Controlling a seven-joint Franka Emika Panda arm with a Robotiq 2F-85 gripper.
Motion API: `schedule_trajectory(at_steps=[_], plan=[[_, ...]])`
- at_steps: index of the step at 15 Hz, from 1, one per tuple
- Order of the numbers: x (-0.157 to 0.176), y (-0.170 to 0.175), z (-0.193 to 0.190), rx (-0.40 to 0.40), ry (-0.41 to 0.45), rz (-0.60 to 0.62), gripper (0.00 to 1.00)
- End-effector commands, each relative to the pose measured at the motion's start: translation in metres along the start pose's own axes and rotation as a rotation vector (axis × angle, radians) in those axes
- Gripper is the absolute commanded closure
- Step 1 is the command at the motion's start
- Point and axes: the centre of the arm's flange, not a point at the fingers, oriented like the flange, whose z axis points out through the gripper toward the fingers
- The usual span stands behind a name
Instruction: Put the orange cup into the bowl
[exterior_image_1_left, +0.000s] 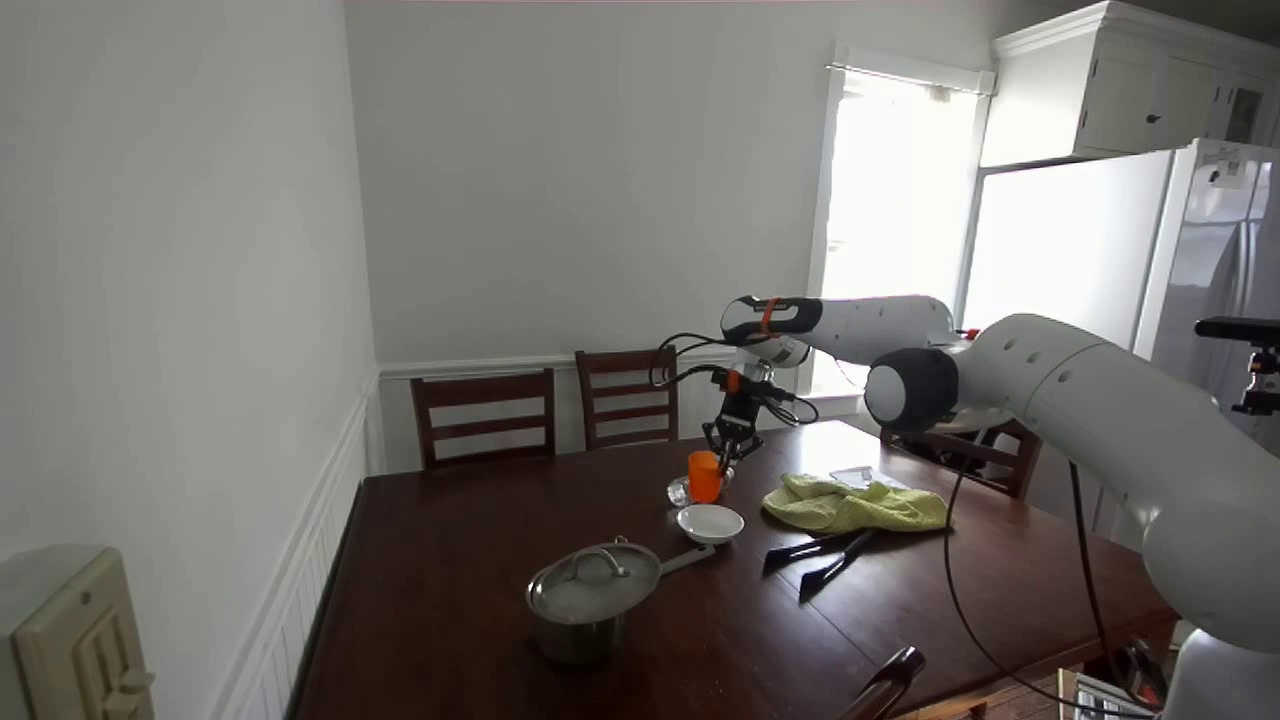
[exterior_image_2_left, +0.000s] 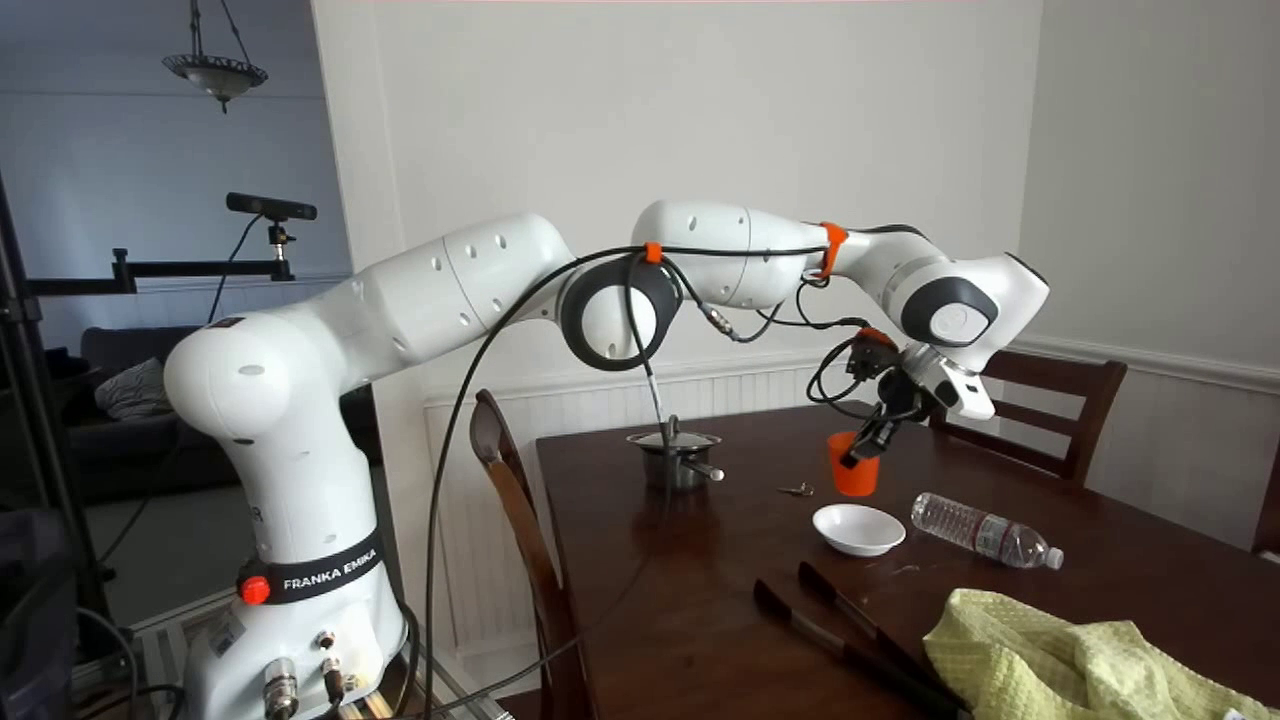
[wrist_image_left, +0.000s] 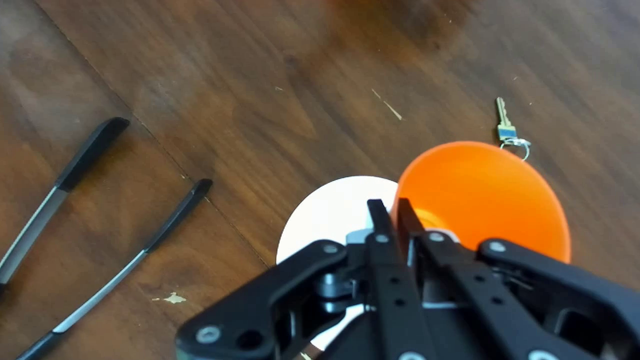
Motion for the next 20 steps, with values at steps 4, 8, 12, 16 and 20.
schedule_trajectory(at_steps=[4,8,12,16,20], plan=[[0.026,-0.007,0.026,-0.032,-0.022,0.109,0.98],[0.037,0.002,0.031,-0.024,-0.008,0.173,0.98],[0.049,0.0,0.04,-0.013,-0.006,0.188,0.98],[0.061,-0.001,0.046,0.009,0.021,0.205,0.98],[0.055,0.001,0.049,0.014,-0.008,0.19,0.61]])
